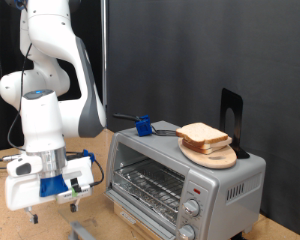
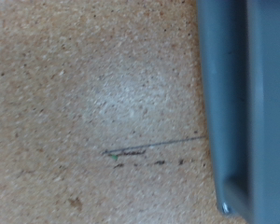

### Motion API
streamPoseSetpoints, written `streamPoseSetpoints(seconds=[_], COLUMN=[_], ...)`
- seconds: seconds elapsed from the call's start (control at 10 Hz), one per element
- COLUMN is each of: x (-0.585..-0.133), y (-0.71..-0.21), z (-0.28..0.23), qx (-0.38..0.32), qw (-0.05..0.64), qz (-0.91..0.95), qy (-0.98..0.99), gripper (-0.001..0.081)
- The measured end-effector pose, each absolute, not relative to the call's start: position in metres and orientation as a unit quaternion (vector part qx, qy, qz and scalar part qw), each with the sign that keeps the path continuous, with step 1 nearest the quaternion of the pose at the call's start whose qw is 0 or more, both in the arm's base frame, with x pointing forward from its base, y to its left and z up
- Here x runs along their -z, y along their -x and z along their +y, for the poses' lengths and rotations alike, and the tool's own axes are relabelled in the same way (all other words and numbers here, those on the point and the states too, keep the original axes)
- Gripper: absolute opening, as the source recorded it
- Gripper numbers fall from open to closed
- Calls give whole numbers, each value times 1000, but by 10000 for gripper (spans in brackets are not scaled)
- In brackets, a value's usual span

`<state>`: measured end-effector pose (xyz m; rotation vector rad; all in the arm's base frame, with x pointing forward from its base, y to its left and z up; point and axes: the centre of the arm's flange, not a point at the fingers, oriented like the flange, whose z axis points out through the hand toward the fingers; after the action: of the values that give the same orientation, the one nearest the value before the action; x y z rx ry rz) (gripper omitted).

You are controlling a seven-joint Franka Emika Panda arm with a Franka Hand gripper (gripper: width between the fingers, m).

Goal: Make a piece of toast with the oven

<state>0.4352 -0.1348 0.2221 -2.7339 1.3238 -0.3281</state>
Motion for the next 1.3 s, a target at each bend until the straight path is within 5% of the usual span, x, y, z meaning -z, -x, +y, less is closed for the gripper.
streamPoseSetpoints(seconds=[0.6,1.3], x=[-237,-336], y=[-425,-420], z=[-140,-185], qx=[66,-13], qw=[85,283], qz=[401,382], qy=[910,879], gripper=[808,808])
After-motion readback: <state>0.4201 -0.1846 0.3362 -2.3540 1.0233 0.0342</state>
